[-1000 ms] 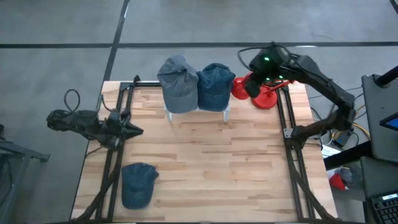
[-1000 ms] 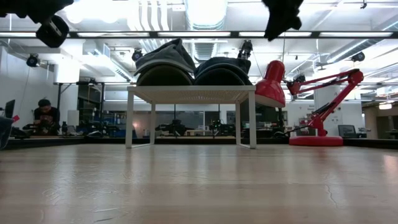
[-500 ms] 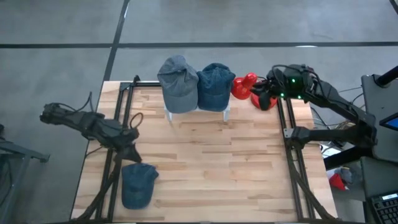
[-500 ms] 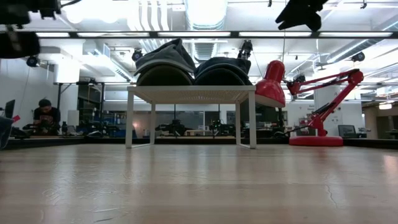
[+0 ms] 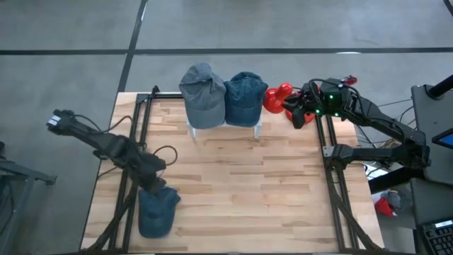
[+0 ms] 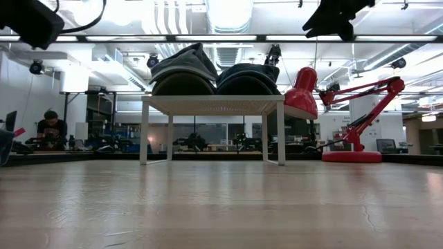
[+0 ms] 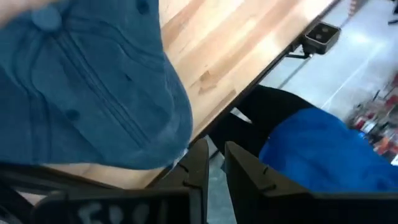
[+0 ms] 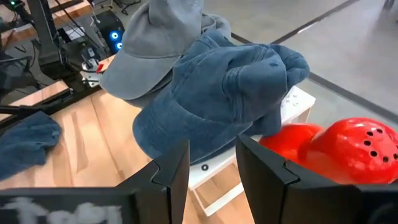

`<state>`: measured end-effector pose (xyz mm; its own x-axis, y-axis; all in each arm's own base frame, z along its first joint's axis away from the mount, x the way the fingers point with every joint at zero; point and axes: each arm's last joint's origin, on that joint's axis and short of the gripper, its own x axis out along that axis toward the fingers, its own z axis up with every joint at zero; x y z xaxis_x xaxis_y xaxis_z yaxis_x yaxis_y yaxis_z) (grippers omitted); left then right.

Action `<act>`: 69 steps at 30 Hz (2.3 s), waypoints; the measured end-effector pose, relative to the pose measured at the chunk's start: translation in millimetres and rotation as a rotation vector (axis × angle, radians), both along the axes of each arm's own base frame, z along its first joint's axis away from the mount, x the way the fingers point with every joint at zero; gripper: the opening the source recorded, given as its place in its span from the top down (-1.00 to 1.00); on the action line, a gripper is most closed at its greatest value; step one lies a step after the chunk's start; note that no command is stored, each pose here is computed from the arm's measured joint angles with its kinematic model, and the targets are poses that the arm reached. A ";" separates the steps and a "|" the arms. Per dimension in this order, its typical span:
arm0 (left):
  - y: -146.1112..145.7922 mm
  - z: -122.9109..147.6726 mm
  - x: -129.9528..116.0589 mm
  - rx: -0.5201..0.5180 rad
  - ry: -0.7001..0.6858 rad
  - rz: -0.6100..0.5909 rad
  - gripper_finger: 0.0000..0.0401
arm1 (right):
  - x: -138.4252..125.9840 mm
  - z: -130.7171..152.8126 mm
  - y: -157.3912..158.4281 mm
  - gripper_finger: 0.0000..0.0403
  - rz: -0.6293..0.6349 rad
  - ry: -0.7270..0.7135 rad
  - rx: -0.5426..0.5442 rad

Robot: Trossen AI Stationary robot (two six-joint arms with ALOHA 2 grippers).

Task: Pick & Place hat
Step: Stack the blue cap on the blue cap on the shelf

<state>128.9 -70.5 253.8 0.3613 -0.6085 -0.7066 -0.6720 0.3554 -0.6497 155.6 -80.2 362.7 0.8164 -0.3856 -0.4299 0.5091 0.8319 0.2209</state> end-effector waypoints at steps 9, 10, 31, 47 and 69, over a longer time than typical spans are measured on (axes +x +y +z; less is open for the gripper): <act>-20.4 -9.9 23.9 0.084 0.120 0.153 0.77 | -0.3 2.7 0.1 0.42 0.013 0.001 -0.031; -22.5 -9.8 27.0 0.114 0.116 0.176 0.77 | -0.5 3.8 0.3 0.42 0.013 -0.001 -0.033; -43.9 -32.0 48.8 0.303 0.250 0.172 0.78 | -1.6 8.4 0.8 0.39 0.042 0.012 -0.099; -47.5 -39.9 51.9 0.284 0.318 0.169 0.14 | -1.6 8.8 0.8 0.51 0.047 0.015 -0.110; -66.0 -90.4 75.7 0.301 0.493 0.091 0.67 | -1.6 8.9 0.7 0.65 0.052 0.022 -0.126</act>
